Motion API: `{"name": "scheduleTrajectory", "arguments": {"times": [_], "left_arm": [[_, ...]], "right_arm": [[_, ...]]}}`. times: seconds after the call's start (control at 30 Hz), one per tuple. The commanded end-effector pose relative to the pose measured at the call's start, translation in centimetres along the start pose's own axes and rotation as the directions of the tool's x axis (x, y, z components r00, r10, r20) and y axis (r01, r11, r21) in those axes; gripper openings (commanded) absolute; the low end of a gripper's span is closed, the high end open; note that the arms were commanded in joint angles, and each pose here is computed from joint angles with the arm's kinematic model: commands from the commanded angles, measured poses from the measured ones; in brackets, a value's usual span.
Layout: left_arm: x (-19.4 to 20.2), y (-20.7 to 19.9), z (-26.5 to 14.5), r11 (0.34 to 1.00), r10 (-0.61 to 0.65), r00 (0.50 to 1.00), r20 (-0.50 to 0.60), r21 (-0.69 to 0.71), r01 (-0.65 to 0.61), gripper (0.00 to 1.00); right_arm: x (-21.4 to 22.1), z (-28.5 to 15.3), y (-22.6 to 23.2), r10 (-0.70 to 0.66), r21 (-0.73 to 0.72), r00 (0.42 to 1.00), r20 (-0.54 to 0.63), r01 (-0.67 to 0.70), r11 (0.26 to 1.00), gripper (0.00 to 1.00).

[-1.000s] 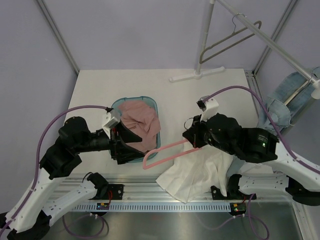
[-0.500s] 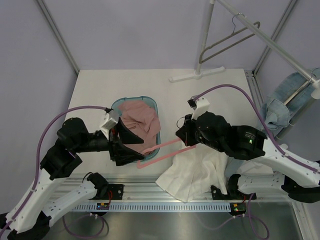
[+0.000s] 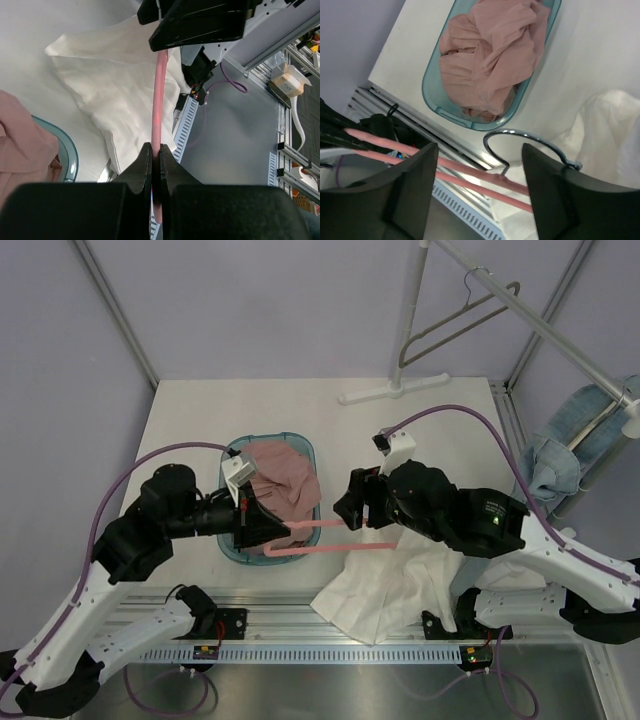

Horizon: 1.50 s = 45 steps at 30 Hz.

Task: Remove the skirt from the hanger

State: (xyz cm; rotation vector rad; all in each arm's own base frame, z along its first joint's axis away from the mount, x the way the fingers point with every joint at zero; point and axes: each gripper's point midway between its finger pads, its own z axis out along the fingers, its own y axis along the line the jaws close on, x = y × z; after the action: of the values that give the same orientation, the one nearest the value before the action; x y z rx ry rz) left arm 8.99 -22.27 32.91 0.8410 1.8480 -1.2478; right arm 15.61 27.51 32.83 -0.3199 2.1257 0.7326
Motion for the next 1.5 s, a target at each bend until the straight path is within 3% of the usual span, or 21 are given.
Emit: {"name": "scheduleTrajectory", "arguments": {"times": [0.0,0.13,0.27,0.4,0.6,0.7,0.83,1.03,1.2,1.33,1.37,1.43,1.47], "left_arm": [[-2.4,-0.1,-1.1,0.996,0.049,0.998,0.035,-0.074,-0.046,0.0],[-2.4,1.3,-3.5,0.969,0.079,0.996,-0.029,-0.234,-0.083,0.0],[-3.5,1.2,-5.6,0.944,0.131,0.989,-0.064,-0.298,-0.144,0.0],[-2.7,2.0,-6.8,0.92,0.106,0.984,-0.141,-0.363,-0.151,0.0],[-1.0,4.3,-7.4,0.869,0.051,0.971,-0.234,-0.468,-0.158,0.0],[-1.5,3.9,-7.4,0.877,0.071,0.982,-0.175,-0.458,-0.145,0.0],[-1.7,4.9,-9.6,0.812,0.059,0.987,-0.147,-0.569,-0.134,0.0],[-5.8,-0.5,-11.8,0.89,0.185,0.977,0.104,-0.44,-0.122,0.0],[-6.8,-3.2,-12.8,0.921,0.198,0.97,0.142,-0.365,-0.135,0.0],[-6.7,-3.7,-13.2,0.927,0.203,0.966,0.158,-0.35,-0.137,0.0],[-6.6,-3.6,-13.4,0.923,0.203,0.966,0.162,-0.36,-0.134,0.0],[-6.6,-3.1,-14.0,0.91,0.208,0.964,0.167,-0.394,-0.128,0.0],[-6.8,-2.5,-14.5,0.891,0.214,0.96,0.18,-0.439,-0.116,0.0]], "right_arm": [[-2.3,-1.6,0.3,0.052,-0.025,0.995,0.085,-0.05,0.998,0.79],[-1.8,-4.2,-2.9,0.073,0.052,0.993,0.096,-0.079,0.996,0.89],[-2.3,-7.3,-4.7,0.116,0.05,0.982,0.148,-0.125,0.991,0.89],[-2.5,-10.0,-6.8,0.149,0.058,0.969,0.196,-0.163,0.985,0.88],[-0.6,-9.5,-7.9,0.15,0.091,0.975,0.165,-0.166,0.982,0.88],[1.7,-6.9,-7.8,0.129,0.138,0.988,0.083,-0.139,0.981,0.88],[4.5,-3.1,-7.3,0.127,0.155,0.992,0.021,-0.129,0.979,0.88],[8.5,2.4,-7.0,0.122,0.233,0.989,-0.083,-0.1,0.967,0.88],[10.9,5.3,-7.7,0.083,0.289,0.987,-0.138,-0.041,0.957,0.87],[12.8,6.8,-9.8,0.075,0.394,0.985,-0.157,-0.007,0.919,0.74],[13.1,7.0,-10.1,0.075,0.407,0.984,-0.161,-0.003,0.914,0.42],[13.2,6.6,-10.5,0.102,0.437,0.983,-0.15,-0.027,0.899,0.1],[13.1,6.0,-10.9,0.11,0.445,0.984,-0.141,-0.036,0.895,0.0]]}}
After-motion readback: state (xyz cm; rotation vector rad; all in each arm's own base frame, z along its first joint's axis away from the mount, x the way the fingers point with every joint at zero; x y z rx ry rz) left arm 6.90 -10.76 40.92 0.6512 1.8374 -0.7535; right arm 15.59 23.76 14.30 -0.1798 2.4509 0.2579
